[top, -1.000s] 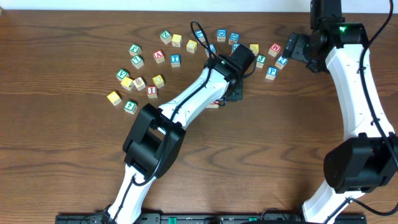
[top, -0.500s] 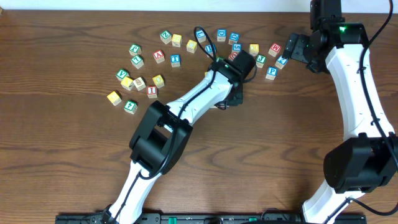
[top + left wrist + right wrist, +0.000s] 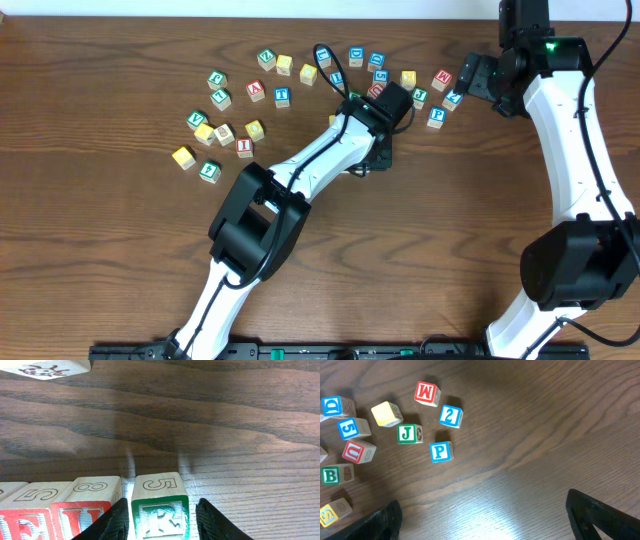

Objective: Spell out NEURIPS

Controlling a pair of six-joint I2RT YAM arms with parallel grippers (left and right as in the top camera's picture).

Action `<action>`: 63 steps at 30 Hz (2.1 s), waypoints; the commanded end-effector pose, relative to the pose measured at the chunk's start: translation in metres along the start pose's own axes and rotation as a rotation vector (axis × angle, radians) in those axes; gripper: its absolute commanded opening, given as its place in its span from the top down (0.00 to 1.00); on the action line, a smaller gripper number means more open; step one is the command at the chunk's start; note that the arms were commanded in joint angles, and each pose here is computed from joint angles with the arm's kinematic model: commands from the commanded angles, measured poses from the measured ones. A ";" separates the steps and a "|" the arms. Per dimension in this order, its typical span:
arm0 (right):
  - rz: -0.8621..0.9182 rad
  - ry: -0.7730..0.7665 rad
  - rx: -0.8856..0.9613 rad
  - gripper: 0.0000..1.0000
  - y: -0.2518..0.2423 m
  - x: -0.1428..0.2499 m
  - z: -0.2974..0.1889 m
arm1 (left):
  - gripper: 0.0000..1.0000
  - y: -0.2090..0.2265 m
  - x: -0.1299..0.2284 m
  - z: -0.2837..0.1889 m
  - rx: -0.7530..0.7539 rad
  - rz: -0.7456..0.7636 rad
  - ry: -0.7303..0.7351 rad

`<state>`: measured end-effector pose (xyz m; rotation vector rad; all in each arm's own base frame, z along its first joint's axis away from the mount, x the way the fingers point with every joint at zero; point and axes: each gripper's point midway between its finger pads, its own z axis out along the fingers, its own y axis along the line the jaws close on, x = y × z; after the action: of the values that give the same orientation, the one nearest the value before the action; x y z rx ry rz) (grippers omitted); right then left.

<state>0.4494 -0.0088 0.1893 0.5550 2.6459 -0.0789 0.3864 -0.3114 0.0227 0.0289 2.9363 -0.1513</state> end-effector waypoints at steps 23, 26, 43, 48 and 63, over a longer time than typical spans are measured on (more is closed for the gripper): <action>0.016 0.004 0.020 0.01 -0.005 -0.001 0.003 | 0.56 -0.003 -0.036 -0.087 0.091 0.083 -0.176; 0.013 0.018 -0.001 0.08 -0.001 0.002 0.003 | 0.57 0.007 -0.046 -0.112 0.105 0.070 -0.217; -0.185 0.189 -0.170 0.75 0.061 0.078 0.034 | 0.58 0.167 -0.076 -0.159 -0.042 -0.119 -0.184; -0.247 0.216 -0.268 0.89 0.097 0.113 0.052 | 0.57 0.191 -0.080 -0.160 -0.059 -0.168 -0.184; -0.281 0.207 -0.333 0.99 0.135 0.171 0.081 | 0.57 0.196 -0.081 -0.160 -0.064 -0.180 -0.183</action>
<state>0.4011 0.1586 0.0563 0.0668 2.8251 0.3308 0.4402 -0.1023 0.1698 -0.2612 2.7660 -0.0911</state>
